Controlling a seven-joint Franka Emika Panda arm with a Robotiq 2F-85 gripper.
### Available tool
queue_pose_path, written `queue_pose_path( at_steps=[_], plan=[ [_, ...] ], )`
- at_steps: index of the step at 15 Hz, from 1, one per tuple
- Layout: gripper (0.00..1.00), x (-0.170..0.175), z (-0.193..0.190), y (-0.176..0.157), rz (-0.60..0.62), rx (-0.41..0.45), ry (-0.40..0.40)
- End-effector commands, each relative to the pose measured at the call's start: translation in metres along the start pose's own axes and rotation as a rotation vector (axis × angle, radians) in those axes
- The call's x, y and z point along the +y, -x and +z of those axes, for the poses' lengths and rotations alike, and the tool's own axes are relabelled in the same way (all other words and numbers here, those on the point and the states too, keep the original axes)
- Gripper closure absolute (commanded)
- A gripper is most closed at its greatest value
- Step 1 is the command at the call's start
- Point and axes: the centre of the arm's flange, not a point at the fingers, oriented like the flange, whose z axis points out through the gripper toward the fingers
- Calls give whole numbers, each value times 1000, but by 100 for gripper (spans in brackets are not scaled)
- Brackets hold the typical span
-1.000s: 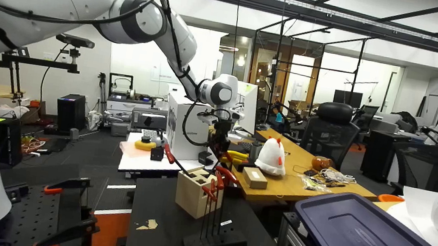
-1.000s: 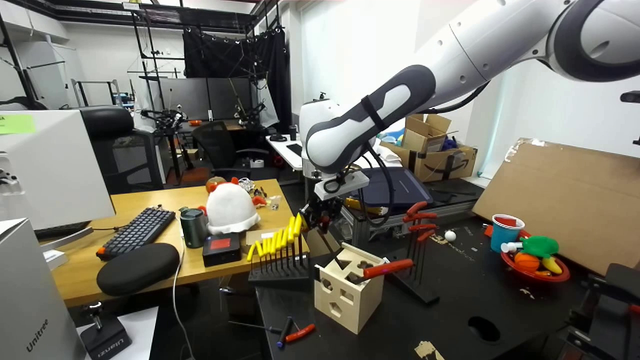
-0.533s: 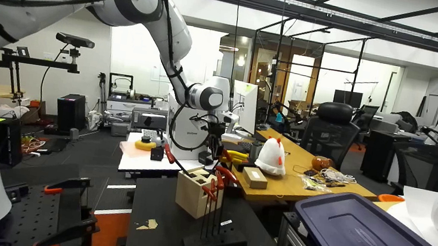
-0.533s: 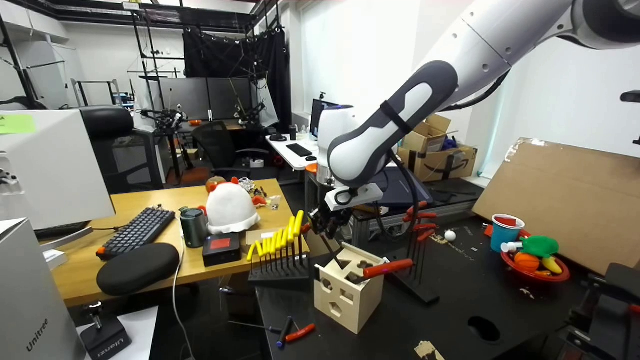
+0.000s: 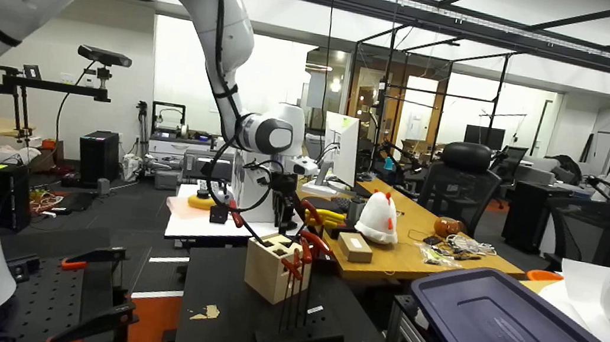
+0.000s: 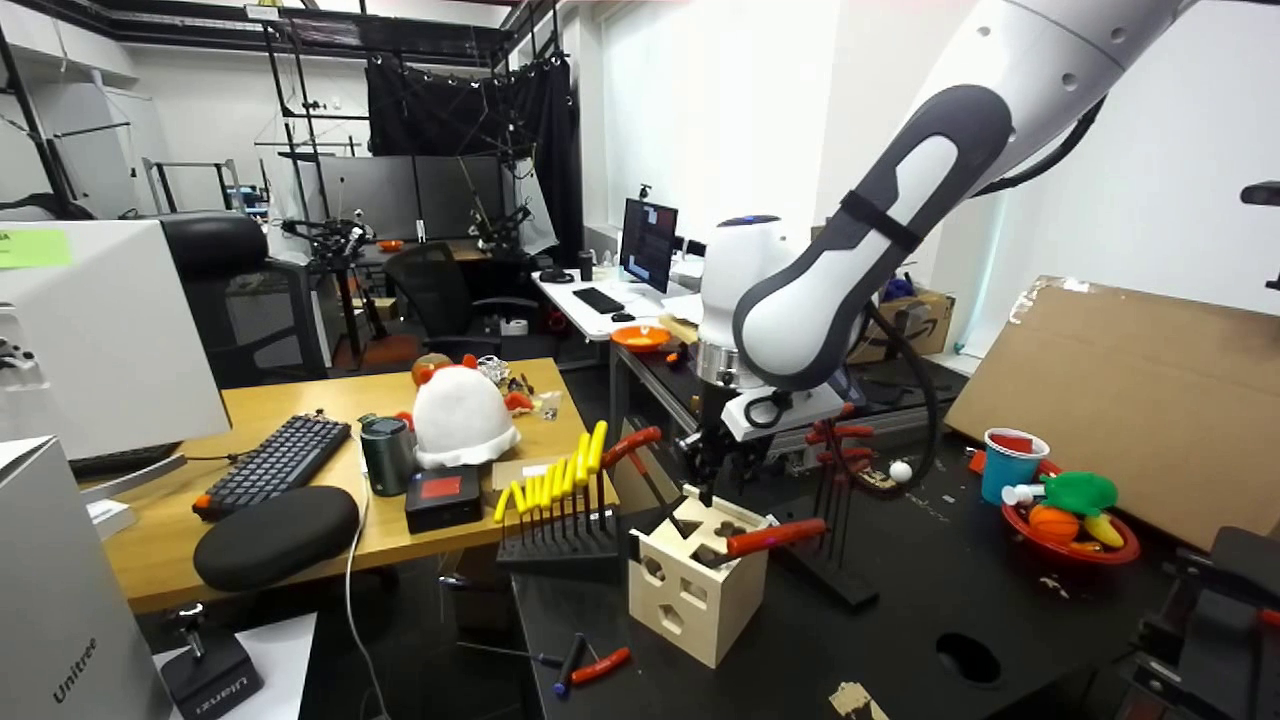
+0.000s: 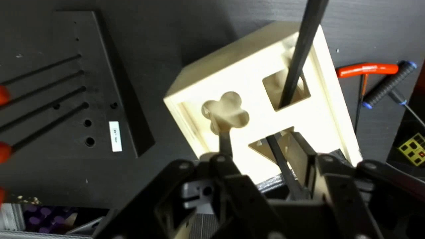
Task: Pick up the orange object and put it on the holder.
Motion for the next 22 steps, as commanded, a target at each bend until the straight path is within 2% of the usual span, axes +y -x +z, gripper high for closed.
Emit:
queue_pose_path(
  at_steps=[1, 3, 5, 12, 18, 22],
  plan=[
    [20, 36, -36, 20, -53, -35, 1],
    [5, 45, -45, 8, -94, -51, 10],
    [0, 49, -53, -10, -161, -67, 15],
    [0, 50, -62, -59, -395, -116, 20],
    [0, 35, -44, -88, -574, -130, -6],
    [0, 19, -37, -109, -596, -181, 52]
  ],
)
